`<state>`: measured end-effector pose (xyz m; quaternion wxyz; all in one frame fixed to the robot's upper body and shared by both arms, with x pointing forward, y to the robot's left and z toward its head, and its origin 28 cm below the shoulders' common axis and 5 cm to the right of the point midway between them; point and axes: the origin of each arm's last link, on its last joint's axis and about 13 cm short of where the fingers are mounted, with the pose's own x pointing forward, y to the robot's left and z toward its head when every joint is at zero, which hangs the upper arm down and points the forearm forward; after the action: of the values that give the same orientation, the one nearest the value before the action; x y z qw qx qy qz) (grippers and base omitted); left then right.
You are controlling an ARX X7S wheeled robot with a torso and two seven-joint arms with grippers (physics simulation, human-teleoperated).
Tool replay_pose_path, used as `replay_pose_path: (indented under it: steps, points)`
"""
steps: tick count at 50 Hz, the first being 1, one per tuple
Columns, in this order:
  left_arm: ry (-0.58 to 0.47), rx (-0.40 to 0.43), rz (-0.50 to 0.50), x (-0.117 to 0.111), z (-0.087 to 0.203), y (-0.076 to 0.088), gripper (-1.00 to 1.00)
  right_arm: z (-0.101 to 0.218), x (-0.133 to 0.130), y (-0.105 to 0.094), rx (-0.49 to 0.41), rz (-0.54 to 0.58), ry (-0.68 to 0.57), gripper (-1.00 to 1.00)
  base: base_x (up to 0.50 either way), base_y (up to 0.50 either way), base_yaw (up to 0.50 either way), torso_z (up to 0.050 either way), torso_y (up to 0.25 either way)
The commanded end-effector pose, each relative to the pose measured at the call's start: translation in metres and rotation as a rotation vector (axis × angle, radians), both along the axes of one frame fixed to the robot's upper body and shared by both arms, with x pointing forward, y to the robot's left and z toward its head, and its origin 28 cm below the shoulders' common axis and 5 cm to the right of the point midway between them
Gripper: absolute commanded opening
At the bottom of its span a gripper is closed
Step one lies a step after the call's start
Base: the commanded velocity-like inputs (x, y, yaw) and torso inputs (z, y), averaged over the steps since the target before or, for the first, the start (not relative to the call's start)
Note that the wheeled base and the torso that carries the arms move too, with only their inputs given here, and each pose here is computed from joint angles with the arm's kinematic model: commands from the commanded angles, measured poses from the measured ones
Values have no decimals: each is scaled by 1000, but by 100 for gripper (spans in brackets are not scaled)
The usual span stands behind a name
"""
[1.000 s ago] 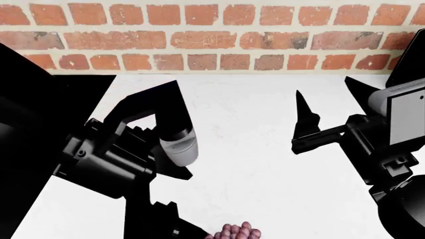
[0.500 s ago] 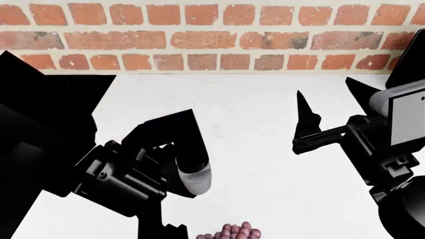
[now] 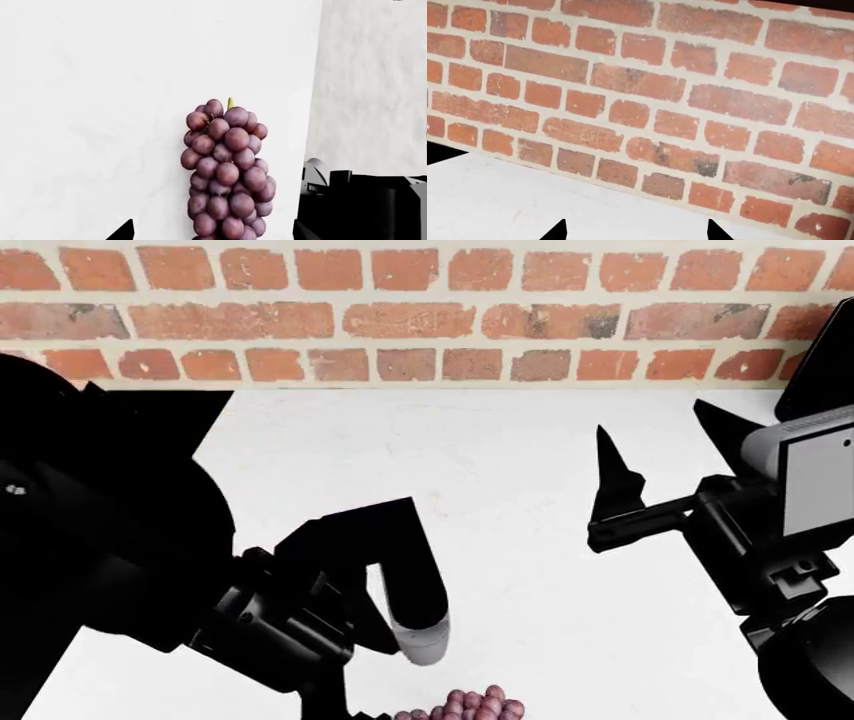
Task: Pick the grape, celery from the counter and place them in the cabinet. Then close the cabinet.
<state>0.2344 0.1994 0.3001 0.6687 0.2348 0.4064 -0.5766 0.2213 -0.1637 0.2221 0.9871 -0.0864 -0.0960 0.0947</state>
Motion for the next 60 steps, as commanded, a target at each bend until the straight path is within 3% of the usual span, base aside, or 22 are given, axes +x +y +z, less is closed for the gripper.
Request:
replay_pose_path:
  steps: [1, 55, 56, 60]
  points:
    - [14, 35, -16, 2, -9, -4, 100, -2, 0, -1, 3, -3, 2, 100, 0, 0, 0, 0, 0]
    - [82, 125, -71, 1, -52, -19, 100, -9, 1, -2, 26, -1, 4, 100, 0, 0, 0, 0, 0]
    - [84, 124, -70, 1, -51, -19, -100, -9, 1, -2, 26, -1, 4, 100, 0, 0, 0, 0, 0]
    - [80, 120, -63, 1, -49, -18, -100, -8, 1, -3, 25, -3, 3, 100, 0, 0, 0, 0, 0]
